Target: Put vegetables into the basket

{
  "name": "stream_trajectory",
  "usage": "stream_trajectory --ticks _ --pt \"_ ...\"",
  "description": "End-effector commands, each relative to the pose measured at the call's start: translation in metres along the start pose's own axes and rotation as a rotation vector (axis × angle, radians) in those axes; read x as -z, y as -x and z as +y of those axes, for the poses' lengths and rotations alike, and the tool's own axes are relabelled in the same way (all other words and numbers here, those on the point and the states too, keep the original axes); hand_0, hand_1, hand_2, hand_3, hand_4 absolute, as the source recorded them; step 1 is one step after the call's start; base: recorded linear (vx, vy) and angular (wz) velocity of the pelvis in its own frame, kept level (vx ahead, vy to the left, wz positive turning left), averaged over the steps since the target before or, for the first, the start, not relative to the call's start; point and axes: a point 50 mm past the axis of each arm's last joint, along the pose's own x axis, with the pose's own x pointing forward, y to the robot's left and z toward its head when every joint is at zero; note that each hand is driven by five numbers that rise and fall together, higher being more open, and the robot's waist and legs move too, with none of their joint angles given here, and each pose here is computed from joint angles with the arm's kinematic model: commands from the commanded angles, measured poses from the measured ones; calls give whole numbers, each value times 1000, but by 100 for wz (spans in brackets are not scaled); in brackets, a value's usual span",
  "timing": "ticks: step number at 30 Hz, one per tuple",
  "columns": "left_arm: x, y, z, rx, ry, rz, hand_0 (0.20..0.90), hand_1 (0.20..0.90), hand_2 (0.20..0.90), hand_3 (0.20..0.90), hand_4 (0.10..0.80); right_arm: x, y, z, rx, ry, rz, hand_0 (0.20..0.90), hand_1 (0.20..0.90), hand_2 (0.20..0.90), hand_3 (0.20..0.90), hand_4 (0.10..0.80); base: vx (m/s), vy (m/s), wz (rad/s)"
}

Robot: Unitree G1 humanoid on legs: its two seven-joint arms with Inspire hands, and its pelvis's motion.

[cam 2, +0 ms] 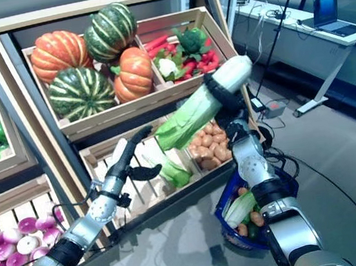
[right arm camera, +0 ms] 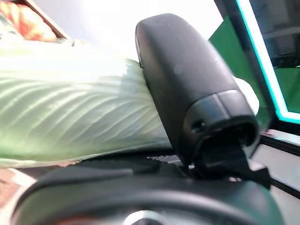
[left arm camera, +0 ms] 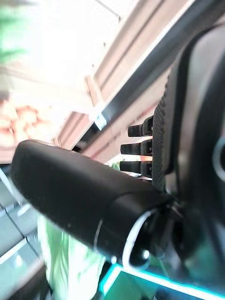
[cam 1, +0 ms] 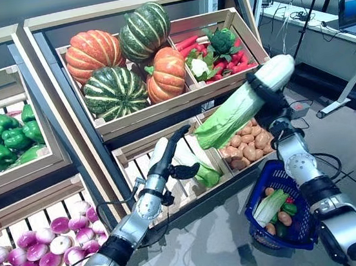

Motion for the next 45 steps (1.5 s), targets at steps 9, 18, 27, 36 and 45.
stream_trajectory --ticks 9,18,27,36,45 --pt "38 3 45 -113 63 213 900 900 900 900 800 -118 7 -36 134 472 -297 300 300 300 300 400 42 -35 -7" --pt "-24 -39 96 -291 110 -49 900 900 900 900 800 -152 4 -33 254 905 -367 300 300 300 300 400 -198 -71 -8" --pt "-103 -76 127 -364 176 -313 900 900 900 900 800 -165 -20 -5 351 914 -471 300 300 300 300 400 -250 29 4" --pt "-142 -78 128 -365 344 -503 900 900 900 900 800 -175 -25 -10 486 931 -462 300 300 300 300 400 -42 -29 13" --pt "-192 -76 164 -522 124 -686 900 900 900 900 800 -180 -30 -3 469 824 -477 300 300 300 300 400 -6 -21 9"
